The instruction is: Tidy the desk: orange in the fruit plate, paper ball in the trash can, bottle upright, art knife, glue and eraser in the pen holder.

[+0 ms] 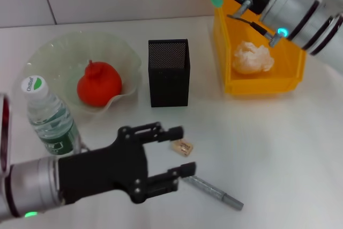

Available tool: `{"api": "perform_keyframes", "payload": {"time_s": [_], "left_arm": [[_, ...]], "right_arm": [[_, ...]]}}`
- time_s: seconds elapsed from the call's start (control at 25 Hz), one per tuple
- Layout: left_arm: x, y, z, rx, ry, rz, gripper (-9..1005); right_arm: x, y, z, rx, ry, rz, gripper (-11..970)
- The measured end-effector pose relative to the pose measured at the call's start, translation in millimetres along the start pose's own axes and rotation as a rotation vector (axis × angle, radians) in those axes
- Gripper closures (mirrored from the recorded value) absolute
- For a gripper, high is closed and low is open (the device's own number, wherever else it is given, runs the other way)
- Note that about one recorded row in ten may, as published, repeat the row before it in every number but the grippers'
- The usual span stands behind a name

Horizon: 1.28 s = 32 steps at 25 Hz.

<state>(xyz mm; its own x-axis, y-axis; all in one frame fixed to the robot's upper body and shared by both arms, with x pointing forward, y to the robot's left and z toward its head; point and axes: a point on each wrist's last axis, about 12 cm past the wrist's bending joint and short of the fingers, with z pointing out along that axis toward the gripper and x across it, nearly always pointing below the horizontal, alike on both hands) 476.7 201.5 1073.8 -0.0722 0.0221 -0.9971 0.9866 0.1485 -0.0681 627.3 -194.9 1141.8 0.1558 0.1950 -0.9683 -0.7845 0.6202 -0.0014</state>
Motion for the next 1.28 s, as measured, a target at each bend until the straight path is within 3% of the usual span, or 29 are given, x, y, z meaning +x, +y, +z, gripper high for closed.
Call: {"api": "perform_keyframes", "payload": {"time_s": [0.12,0.52,0.92,1.28], "left_arm": [[20,-5.3,-13,-0.058,0.013,-0.008,381],[50,-20.9,-28,-0.145,0.031,-0.004,381],[63,-22.8,-36,-0.212,0.064,-0.046,381],[68,-32.9,-48,-0.244,0.048,-0.093,382]], "right_arm": [[-6,-8.0,6,-0.016,0.048,0.09,790],[-3,-6.5,24,-0.013,0.104,0.131,790],[9,1.4,51,0.025,0.182,0.137,790],[15,1.4,42,0.033,0.2,0.159,790]]}}
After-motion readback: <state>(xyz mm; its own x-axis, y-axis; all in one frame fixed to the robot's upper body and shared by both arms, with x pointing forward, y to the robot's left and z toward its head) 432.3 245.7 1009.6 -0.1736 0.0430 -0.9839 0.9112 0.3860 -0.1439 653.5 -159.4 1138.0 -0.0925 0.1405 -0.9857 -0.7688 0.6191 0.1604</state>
